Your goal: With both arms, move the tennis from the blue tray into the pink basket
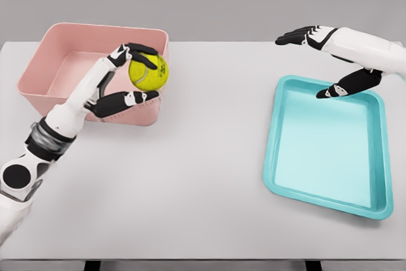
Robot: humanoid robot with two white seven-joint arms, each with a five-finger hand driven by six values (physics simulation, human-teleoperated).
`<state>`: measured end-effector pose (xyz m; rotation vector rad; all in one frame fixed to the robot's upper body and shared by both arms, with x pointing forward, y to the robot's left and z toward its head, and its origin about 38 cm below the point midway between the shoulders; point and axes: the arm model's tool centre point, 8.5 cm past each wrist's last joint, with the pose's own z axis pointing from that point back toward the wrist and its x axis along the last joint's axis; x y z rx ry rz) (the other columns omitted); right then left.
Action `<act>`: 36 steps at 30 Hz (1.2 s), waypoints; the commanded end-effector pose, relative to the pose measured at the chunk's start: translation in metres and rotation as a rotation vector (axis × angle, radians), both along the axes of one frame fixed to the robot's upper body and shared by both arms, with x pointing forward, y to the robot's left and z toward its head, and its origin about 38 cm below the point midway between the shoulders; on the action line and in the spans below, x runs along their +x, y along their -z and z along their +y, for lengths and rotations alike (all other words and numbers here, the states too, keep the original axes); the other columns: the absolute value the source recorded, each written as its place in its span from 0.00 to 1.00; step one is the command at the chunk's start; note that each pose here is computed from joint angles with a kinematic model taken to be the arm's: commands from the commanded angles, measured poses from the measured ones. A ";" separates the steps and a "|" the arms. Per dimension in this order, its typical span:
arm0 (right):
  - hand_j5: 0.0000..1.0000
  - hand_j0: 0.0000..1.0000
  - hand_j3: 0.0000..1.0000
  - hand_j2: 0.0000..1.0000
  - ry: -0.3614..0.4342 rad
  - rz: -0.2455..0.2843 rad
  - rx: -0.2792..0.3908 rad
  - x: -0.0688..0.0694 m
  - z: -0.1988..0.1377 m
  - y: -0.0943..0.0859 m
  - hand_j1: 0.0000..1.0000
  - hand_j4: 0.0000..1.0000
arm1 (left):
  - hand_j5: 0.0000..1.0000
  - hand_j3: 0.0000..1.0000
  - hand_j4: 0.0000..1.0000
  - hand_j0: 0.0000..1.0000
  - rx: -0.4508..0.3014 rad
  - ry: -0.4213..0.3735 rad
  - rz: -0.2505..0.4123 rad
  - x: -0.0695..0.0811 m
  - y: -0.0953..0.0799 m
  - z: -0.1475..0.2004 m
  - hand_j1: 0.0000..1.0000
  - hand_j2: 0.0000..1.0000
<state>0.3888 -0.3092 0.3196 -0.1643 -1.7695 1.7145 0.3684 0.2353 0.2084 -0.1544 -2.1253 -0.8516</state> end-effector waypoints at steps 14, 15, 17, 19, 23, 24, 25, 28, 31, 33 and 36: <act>1.00 1.00 1.00 1.00 -0.006 0.006 0.023 -0.001 -0.001 -0.004 1.00 1.00 | 0.44 0.44 0.44 0.44 0.085 -0.189 0.095 0.045 0.007 0.046 0.44 0.44; 1.00 1.00 1.00 1.00 -0.006 0.006 0.023 -0.001 -0.001 -0.004 1.00 1.00 | 0.44 0.44 0.44 0.44 0.091 -0.200 0.106 0.047 0.008 0.049 0.44 0.44; 1.00 1.00 1.00 1.00 -0.005 0.008 0.023 -0.001 -0.001 -0.004 1.00 1.00 | 0.44 0.44 0.44 0.44 0.097 -0.214 0.117 0.051 0.011 0.052 0.44 0.44; 1.00 1.00 1.00 1.00 -0.007 0.009 0.022 -0.001 0.000 -0.003 1.00 1.00 | 0.44 0.44 0.44 0.44 0.105 -0.233 0.126 0.057 0.012 0.059 0.44 0.44; 1.00 1.00 1.00 1.00 -0.007 0.009 0.022 -0.001 0.000 -0.003 1.00 1.00 | 0.44 0.44 0.44 0.44 0.120 -0.269 0.150 0.065 0.019 0.070 0.44 0.44; 1.00 1.00 1.00 1.00 -0.007 0.009 0.022 -0.001 0.000 -0.003 1.00 1.00 | 0.44 0.44 0.44 0.44 0.122 -0.276 0.154 0.067 0.020 0.072 0.44 0.44; 1.00 1.00 1.00 1.00 -0.007 0.011 0.024 -0.001 0.000 -0.003 1.00 1.00 | 0.45 0.45 0.45 0.45 0.125 -0.283 0.161 0.069 0.022 0.075 0.45 0.45; 1.00 1.00 1.00 1.00 -0.008 0.011 0.025 -0.001 0.000 -0.003 1.00 1.00 | 0.45 0.45 0.45 0.45 0.137 -0.310 0.184 0.075 0.029 0.084 0.45 0.45; 1.00 1.00 1.00 1.00 -0.008 0.011 0.025 -0.001 0.000 -0.003 1.00 1.00 | 0.48 0.48 0.48 0.48 0.144 -0.324 0.208 0.077 0.033 0.086 0.48 0.48; 1.00 1.00 1.00 1.00 -0.007 0.009 0.026 -0.001 0.000 -0.003 1.00 1.00 | 0.66 0.66 0.66 0.66 0.146 -0.330 0.215 0.077 0.035 0.088 0.66 0.66; 1.00 1.00 1.00 1.00 -0.007 0.010 0.024 -0.001 0.000 -0.003 1.00 1.00 | 0.94 0.94 0.94 0.94 0.146 -0.331 0.212 0.078 0.034 0.089 0.94 0.94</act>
